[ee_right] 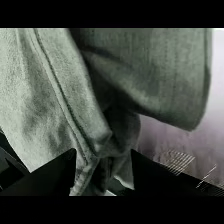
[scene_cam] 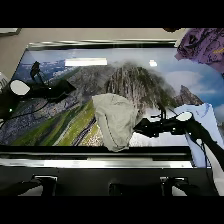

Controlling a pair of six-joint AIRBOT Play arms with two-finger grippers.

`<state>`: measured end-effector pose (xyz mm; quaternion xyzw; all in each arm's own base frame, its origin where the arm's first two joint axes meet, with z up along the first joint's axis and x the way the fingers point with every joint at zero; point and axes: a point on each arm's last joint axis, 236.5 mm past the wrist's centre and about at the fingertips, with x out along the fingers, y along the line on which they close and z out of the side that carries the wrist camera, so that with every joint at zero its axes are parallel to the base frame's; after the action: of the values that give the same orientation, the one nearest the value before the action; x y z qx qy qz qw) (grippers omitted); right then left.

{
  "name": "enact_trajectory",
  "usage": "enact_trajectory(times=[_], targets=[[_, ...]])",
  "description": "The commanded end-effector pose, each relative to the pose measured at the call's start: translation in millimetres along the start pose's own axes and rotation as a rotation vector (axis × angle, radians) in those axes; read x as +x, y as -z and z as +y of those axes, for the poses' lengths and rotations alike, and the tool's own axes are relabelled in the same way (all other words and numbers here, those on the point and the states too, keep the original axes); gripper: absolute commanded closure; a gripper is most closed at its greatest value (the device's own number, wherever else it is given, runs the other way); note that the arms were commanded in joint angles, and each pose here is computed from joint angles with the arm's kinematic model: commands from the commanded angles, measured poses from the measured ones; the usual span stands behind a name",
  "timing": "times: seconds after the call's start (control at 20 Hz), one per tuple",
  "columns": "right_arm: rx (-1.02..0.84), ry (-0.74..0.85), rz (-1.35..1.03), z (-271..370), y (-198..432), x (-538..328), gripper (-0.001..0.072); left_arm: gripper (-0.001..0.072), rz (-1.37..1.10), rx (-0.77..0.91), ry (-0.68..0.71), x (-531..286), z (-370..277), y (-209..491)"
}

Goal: Fold the clothes and pants, and hang the long-sleeved shirts on hangers.

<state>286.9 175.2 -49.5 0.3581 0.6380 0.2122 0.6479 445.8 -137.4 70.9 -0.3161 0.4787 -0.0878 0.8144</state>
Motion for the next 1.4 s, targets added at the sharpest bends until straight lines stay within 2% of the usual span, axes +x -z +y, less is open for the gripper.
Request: enact_trajectory(times=[0.0,0.05,0.1,0.15,0.2,0.35,0.6,0.8,1.1,1.15,1.35], targets=[[0.009,-0.015,-0.045,11,2,24,0.0301,0.0075,-0.002,-0.005,-0.006,0,4,-2],[0.012,-0.010,-0.058,12,0,27,0.0309,0.0075,0.001,-0.008,-0.007,1,5,-2],[0.017,-0.008,-0.066,12,-2,27,0.0410,0.0075,0.015,-0.038,-0.011,2,6,1],[0.017,-0.012,-0.070,13,-3,26,0.0592,0.0074,0.037,-0.074,-0.023,5,11,5],[0.013,-0.012,-0.075,14,-4,26,0.0679,0.0074,0.070,-0.102,-0.040,10,20,11],[-0.012,-0.011,-0.094,20,-4,18,0.0680,0.0074,0.168,-0.095,-0.064,47,44,27],[-0.033,0.102,-0.128,11,3,-6,0.0681,0.0074,0.218,-0.129,0.098,116,42,37],[-0.049,0.128,-0.126,12,10,-16,0.0680,0.0075,0.248,-0.172,0.179,144,40,47],[-0.057,0.120,-0.102,16,19,-19,0.0680,0.0076,0.270,-0.136,0.174,167,36,63],[-0.058,0.120,-0.100,17,20,-19,0.0680,0.0108,0.274,-0.127,0.177,171,32,65],[-0.072,0.113,-0.115,21,20,-23,0.0680,0.0127,0.304,-0.109,0.188,193,14,76]])
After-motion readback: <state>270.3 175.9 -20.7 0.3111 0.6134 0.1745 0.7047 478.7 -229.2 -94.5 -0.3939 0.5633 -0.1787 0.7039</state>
